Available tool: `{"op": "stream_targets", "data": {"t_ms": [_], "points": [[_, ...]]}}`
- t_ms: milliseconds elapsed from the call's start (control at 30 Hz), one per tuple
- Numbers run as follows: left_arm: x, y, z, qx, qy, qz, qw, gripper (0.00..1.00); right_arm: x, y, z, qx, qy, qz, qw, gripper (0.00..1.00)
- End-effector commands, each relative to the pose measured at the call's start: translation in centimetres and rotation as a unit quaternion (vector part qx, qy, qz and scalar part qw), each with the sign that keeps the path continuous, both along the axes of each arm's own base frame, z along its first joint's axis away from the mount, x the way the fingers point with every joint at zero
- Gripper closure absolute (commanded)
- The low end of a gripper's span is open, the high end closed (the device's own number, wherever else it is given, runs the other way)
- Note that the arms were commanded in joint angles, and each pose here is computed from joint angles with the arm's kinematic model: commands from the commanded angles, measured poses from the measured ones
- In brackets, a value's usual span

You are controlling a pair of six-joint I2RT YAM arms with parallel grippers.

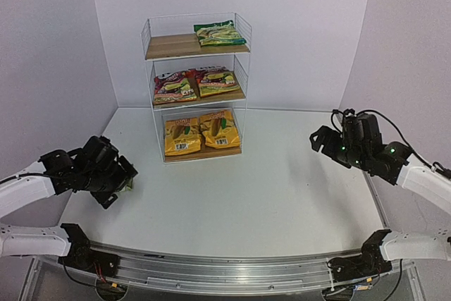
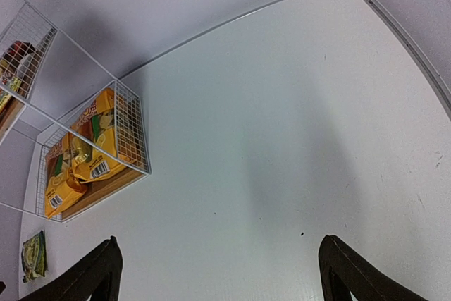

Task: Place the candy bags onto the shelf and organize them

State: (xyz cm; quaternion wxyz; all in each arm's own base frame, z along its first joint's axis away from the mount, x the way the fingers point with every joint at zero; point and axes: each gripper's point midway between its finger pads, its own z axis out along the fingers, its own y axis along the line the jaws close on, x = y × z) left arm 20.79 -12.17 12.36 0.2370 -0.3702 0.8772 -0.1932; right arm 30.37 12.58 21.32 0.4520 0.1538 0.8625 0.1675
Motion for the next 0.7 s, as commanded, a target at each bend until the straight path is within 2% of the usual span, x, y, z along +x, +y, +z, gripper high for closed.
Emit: {"op": "stream_targets", "data": {"t_ms": [0, 133, 300, 367, 533, 667], "points": [[1.1, 5.3, -0.4, -0.003, -0.038, 0.146, 0.989, 0.01, 0.5, 0.9, -0.7, -0.005, 0.012, 0.015, 1.0, 0.07], [3.6, 6.3, -2.7, -0.037, -0.032, 0.167, 0.985, 0.01, 1.0, 1.4, -0.8, -0.012, 0.014, 0.027, 0.999, 0.07], [6.3, 7.9, -5.7, -0.079, -0.029, 0.224, 0.971, 0.15, 1.5, 2.1, -0.7, -0.015, 0.009, 0.039, 0.999, 0.07], [6.4, 8.6, -6.7, -0.081, -0.027, 0.254, 0.963, 0.18, 1.7, 2.3, -0.6, -0.014, 0.008, 0.043, 0.999, 0.07], [5.6, 10.4, -8.9, -0.081, -0.036, 0.323, 0.942, 0.19, 2.1, 2.8, -0.3, -0.019, 0.005, 0.053, 0.998, 0.07], [5.1, 11.2, -10.0, -0.089, -0.066, 0.341, 0.933, 0.22, 2.4, 3.0, -0.1, -0.026, 0.002, 0.059, 0.998, 0.07]]}}
